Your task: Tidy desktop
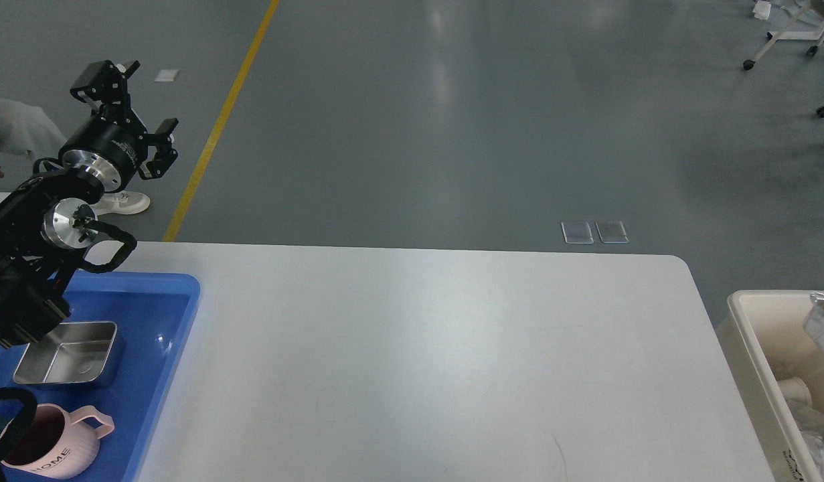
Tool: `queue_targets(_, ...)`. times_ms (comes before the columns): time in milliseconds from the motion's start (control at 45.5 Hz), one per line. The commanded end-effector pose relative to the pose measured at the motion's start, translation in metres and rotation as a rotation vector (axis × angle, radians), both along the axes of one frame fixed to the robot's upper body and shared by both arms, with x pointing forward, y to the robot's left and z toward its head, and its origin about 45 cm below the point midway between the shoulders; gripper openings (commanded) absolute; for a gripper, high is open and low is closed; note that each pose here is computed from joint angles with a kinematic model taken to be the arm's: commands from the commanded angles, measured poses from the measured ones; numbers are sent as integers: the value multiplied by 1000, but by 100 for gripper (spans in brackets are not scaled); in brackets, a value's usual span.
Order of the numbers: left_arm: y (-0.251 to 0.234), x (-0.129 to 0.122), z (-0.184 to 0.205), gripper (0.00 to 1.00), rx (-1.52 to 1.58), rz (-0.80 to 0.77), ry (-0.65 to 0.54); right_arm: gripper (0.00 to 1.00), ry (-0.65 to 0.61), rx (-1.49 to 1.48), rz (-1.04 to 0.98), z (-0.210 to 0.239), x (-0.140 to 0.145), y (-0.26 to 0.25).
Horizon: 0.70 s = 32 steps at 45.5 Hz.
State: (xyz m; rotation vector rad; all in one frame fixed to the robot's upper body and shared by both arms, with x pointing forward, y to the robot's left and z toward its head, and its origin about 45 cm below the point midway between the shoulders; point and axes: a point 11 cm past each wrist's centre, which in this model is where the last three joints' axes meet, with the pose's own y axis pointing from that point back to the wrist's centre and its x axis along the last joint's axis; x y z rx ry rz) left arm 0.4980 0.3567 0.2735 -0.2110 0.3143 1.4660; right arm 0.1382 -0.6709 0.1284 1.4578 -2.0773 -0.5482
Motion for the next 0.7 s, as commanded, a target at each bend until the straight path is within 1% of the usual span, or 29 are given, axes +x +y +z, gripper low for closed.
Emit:
queue_targets(0,-4,0,-2,96,-16,-2,1,69,-18,-24,-25,3,-1,-6)
queue_targets(44,-6,1,-1,96,-20,-4,-2,77,-34,-23,-36,4,0,-7)
queue_targets(88,-6,1,-1,96,-22,-5,-2,87,-53,-22,-55,6,1,-9)
queue_targets(110,-6,1,-1,96,-22,-4,-4,90,-65,-21,-65,7,1,-10)
queue_targets(220,-9,2,1,96,-50,4,-11,97,-146,-9,-119,14,9,-13)
queue_targets(308,-16,4,0,96,-79,9,-14,98,-189,-27,-132,24,18,-18)
queue_targets(374,-16,5,0,96,-90,15,-12,96,-249,-45,-137,37,40,-20)
queue_targets(440,-18,5,-1,96,-94,11,-5,96,-306,-64,-149,40,66,-13)
queue_targets(528,-21,5,0,96,-106,3,-19,97,-366,-73,-165,39,100,1)
queue_targets(572,-27,6,-1,96,-126,-4,-20,100,-398,-64,-160,42,117,9)
queue_targets(682,-34,7,-2,96,-161,-6,-21,100,-474,-7,-125,47,159,36)
